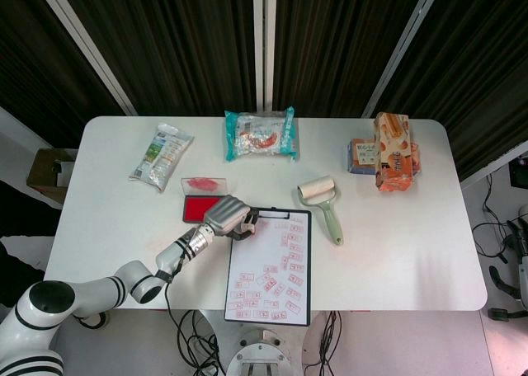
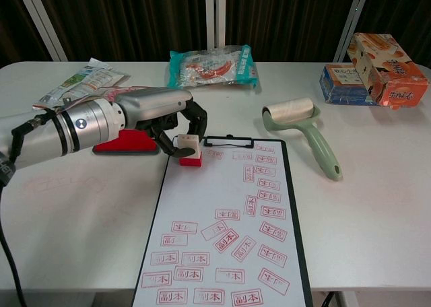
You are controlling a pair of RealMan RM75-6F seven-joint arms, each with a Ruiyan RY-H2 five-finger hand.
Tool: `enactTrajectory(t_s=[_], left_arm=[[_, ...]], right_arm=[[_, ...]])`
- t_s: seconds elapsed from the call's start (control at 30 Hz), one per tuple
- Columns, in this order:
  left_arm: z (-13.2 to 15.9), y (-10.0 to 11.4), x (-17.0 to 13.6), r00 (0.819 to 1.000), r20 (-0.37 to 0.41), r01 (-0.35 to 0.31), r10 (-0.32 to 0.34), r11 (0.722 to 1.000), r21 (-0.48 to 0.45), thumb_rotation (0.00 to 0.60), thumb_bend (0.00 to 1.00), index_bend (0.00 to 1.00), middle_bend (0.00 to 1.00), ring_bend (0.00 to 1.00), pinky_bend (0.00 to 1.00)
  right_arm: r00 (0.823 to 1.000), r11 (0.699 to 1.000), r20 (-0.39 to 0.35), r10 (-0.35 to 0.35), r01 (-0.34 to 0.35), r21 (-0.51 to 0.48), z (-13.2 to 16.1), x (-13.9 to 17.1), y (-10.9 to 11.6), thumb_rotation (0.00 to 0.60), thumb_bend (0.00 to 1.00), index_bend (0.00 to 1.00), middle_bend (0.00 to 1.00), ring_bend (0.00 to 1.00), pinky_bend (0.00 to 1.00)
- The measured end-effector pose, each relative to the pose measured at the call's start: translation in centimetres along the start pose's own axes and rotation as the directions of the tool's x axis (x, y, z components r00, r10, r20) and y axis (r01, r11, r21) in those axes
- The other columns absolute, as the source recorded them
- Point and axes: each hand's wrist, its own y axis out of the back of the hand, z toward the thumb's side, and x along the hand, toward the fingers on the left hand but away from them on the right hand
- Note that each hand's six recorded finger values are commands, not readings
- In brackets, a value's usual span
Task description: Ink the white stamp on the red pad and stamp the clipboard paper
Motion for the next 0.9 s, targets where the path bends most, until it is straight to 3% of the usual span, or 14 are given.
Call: enactTrajectory(t_s=[0.9], left_arm=[[-0.7, -1.2, 0.0, 1.0, -0.012, 0.004, -0.004, 0.999, -0.032, 0.6, 0.43, 0.69, 0.7, 1.0, 1.0]], right_arm=[[1.0, 1.0, -0.01, 0.03, -0.03, 0.005, 0.4, 0.2, -0.9, 0.6, 0.24, 0.0, 0.0, 0.0, 0.0]])
